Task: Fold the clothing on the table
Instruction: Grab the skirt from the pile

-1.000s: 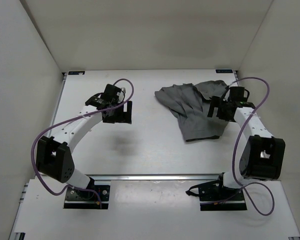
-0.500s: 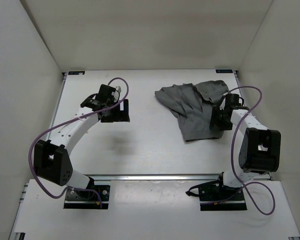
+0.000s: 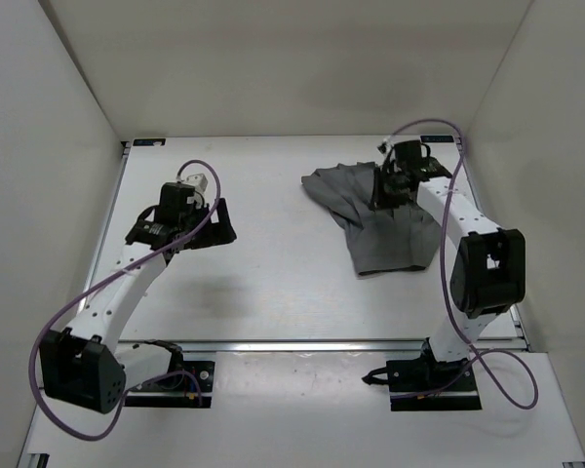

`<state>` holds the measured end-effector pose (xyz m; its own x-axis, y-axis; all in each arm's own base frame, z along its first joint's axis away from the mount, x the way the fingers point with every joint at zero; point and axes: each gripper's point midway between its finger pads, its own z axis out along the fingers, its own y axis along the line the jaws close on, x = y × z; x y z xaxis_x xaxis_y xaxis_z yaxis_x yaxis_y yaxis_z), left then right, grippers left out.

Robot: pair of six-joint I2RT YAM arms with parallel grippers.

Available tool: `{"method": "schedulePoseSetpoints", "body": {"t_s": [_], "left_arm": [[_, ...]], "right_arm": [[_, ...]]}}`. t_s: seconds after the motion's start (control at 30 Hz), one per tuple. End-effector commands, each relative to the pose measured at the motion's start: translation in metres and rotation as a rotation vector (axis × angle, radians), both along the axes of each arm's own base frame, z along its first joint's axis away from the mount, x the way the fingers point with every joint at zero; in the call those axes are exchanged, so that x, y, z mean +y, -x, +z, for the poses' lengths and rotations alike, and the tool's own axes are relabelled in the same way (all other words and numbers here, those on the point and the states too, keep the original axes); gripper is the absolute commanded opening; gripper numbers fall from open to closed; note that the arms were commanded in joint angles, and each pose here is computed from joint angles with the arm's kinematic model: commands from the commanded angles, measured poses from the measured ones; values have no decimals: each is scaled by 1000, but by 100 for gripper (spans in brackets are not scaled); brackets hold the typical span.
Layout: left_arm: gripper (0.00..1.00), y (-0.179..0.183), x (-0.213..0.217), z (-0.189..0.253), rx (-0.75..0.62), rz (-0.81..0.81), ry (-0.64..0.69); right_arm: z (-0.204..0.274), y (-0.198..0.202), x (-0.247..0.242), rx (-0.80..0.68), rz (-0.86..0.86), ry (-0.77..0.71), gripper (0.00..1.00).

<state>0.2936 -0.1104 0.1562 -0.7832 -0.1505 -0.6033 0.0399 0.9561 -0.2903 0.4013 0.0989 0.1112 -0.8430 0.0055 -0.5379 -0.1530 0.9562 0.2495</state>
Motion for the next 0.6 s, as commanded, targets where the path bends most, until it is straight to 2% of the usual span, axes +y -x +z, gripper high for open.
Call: {"method": "schedulePoseSetpoints", "body": {"t_s": [0.0,0.1,0.13,0.17,0.2,0.23,0.27,0.33,0.37,0.4,0.47,0.57], "left_arm": [[98,-10,-3,28,-132,7,61],[99,-13,-2,34,-157,4,57],[99,-15,-2,39,-165,6,54],[99,-15,-1,43,-171,7,56],[99,-17,-4,47,-183,-1,59],[99,-17,-6,49,-194,-10,62],[98,-15,-8,50,-194,-15,69],[99,-11,-9,41,-175,-18,71],[99,-10,-9,43,-179,-17,76],[99,-8,-11,40,-170,-19,82],[98,-3,-11,33,-152,-17,88],[99,1,-8,27,-136,-4,91]], "right_arm": [[95,-15,69,-233,192,-87,0],[148,-19,87,-378,215,-17,0],[152,-18,84,-373,202,9,5],[142,-15,77,-335,190,38,13],[137,-14,63,-318,155,71,32],[120,-6,45,-267,115,115,46],[93,3,32,-200,94,141,54],[72,17,-5,-138,5,186,74],[50,30,-17,-79,-17,198,78],[48,32,-30,-78,-57,194,79],[26,52,-57,-40,-104,208,88],[-2,68,-81,-19,-143,267,92]]}}
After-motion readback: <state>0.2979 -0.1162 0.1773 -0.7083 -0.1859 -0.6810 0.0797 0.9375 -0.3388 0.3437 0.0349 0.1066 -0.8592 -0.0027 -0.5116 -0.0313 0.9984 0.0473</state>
